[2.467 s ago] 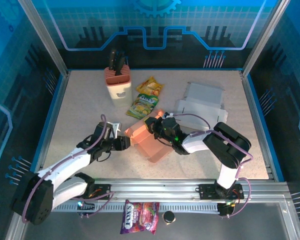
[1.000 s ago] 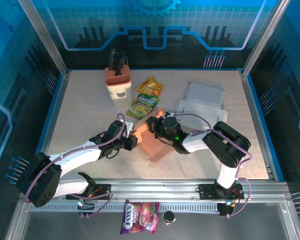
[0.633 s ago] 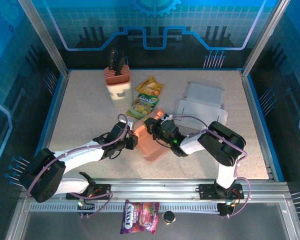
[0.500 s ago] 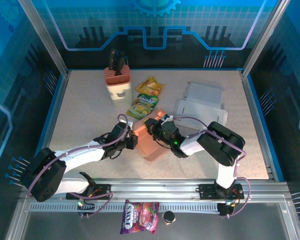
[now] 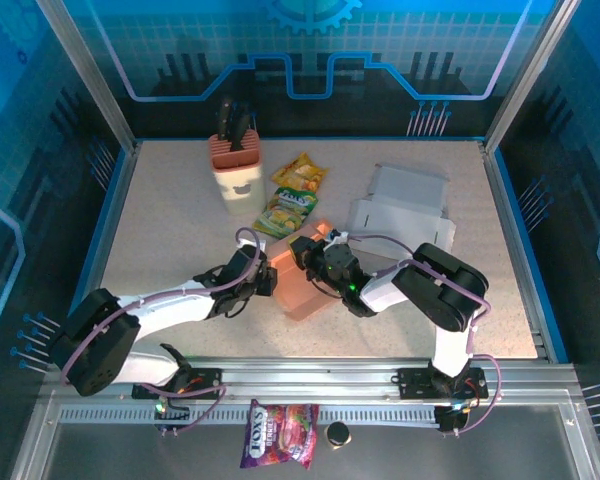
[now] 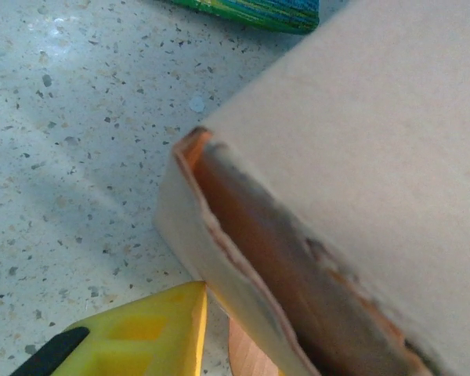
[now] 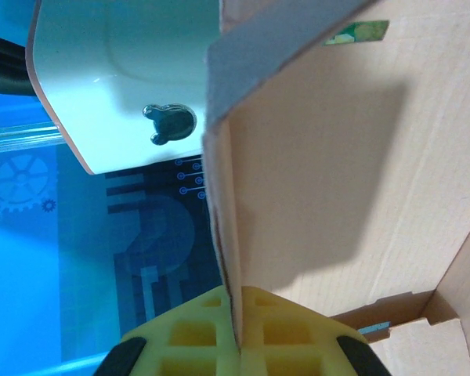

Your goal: Fold the paper box

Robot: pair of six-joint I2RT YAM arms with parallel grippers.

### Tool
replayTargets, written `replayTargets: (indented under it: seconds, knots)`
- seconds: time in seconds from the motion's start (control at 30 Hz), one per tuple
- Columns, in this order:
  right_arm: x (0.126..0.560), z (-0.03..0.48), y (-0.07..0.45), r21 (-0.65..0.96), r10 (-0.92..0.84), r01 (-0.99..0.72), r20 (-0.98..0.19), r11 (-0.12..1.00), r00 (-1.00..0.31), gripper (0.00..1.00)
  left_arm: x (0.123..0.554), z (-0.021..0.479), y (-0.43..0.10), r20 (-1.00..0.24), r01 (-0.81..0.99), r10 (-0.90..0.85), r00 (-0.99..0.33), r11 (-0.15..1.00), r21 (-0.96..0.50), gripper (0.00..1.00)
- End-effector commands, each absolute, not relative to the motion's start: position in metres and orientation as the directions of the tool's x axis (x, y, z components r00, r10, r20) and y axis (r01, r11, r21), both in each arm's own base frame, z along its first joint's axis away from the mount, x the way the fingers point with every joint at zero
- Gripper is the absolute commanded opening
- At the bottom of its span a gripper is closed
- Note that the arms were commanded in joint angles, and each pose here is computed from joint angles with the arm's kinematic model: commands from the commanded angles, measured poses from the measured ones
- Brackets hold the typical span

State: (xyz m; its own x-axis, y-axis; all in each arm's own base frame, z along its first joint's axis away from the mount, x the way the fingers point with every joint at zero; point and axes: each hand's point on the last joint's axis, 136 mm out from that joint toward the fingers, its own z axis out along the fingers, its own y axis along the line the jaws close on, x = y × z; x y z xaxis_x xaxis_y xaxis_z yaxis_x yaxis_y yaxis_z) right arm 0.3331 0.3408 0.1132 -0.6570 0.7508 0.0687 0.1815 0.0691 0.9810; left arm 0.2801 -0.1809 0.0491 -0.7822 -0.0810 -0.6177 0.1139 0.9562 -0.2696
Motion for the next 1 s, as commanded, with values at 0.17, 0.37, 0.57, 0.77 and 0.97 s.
replayTargets:
  seconds: [0.17, 0.37, 0.57, 0.77, 0.97]
  knots:
    - [0.320, 0.096, 0.350, 0.970, 0.730, 0.218, 0.073, 0.106, -0.679, 0.00, 0.300, 0.058, -0.182, -0.658, 0.035, -0.159, -0.736, 0.962, -0.271, 0.21]
    - [0.321, 0.098, 0.351, 0.969, 0.731, 0.226, 0.086, 0.096, -0.677, 0.00, 0.304, 0.058, -0.183, -0.657, 0.001, -0.188, -0.730, 0.961, -0.276, 0.06]
    - [0.322, 0.095, 0.351, 0.967, 0.735, 0.236, 0.092, 0.095, -0.672, 0.00, 0.307, 0.063, -0.186, -0.659, -0.026, -0.219, -0.720, 0.956, -0.291, 0.00]
    - [0.323, 0.096, 0.352, 0.964, 0.740, 0.249, 0.102, 0.091, -0.665, 0.00, 0.308, 0.063, -0.188, -0.658, -0.037, -0.225, -0.719, 0.957, -0.287, 0.00]
    - [0.321, 0.100, 0.344, 0.955, 0.754, 0.277, 0.105, 0.105, -0.649, 0.27, 0.305, 0.066, -0.190, -0.651, -0.029, -0.218, -0.727, 0.957, -0.288, 0.00]
